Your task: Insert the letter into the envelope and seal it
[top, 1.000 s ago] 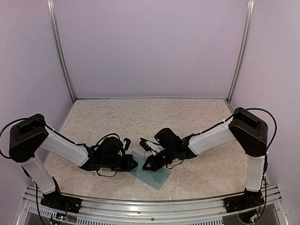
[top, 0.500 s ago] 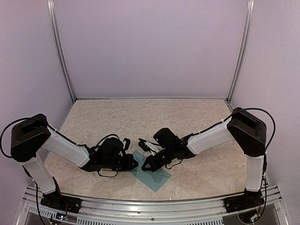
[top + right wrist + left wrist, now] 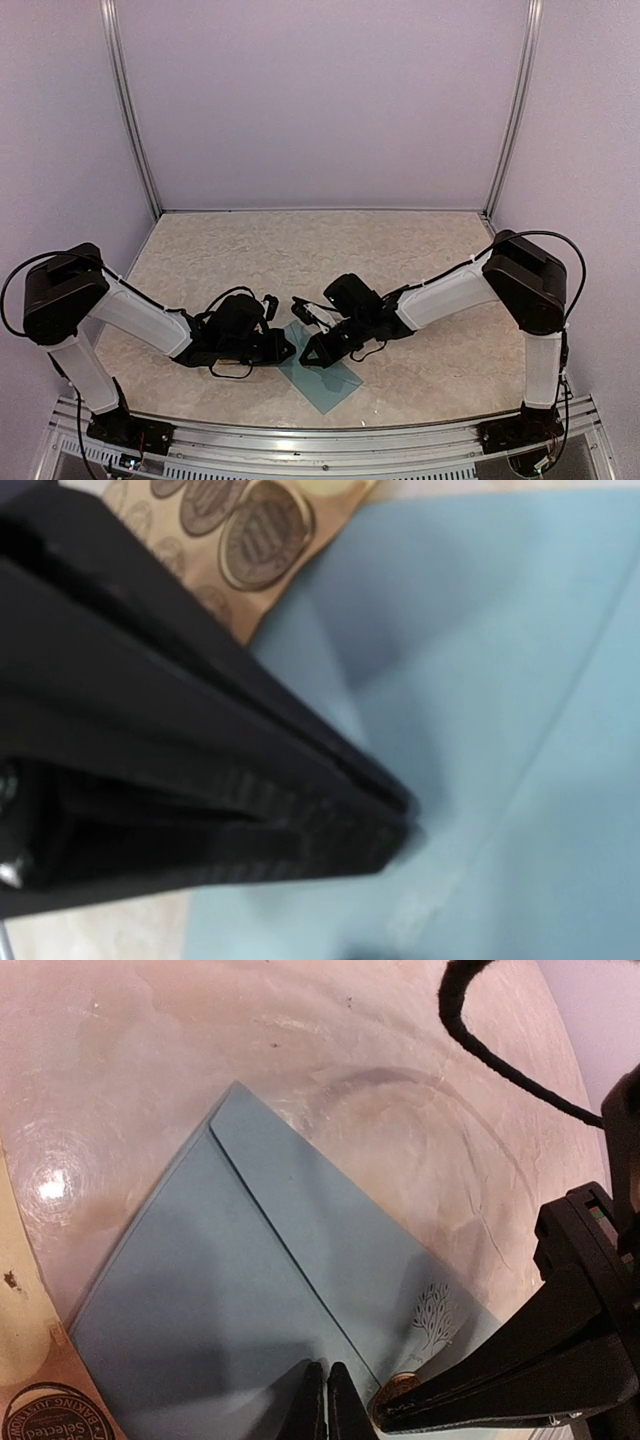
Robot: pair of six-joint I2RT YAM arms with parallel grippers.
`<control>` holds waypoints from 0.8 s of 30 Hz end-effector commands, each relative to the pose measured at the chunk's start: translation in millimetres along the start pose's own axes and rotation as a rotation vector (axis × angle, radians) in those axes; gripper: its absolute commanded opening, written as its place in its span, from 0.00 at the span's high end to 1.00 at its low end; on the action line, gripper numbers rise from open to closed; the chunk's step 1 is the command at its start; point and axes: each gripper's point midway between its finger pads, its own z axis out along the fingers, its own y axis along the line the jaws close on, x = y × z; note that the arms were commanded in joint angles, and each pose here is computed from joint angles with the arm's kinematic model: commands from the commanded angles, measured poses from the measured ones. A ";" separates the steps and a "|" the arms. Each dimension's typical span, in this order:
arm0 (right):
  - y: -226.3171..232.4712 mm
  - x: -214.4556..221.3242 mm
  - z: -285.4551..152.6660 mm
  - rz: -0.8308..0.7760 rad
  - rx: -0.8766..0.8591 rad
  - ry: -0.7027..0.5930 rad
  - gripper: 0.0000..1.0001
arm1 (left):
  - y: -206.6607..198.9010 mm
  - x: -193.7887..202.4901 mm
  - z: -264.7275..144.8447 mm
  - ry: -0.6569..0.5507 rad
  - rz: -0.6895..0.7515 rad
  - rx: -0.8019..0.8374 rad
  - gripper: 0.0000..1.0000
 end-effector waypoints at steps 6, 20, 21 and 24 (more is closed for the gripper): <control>-10.5 39.5 -1.9 0.065 0.070 0.102 1.00 | 50.5 46.0 1.3 0.149 0.009 -0.179 0.97; 10.4 24.7 -25.4 0.078 0.006 0.027 1.00 | 45.9 40.7 0.0 0.135 0.034 -0.161 0.97; 11.0 19.5 -28.0 0.086 0.005 0.012 1.00 | 44.7 40.4 -0.5 0.133 0.039 -0.157 0.97; 9.4 5.1 -35.2 0.113 0.001 -0.033 1.00 | 40.8 37.1 -1.8 0.124 0.049 -0.145 0.97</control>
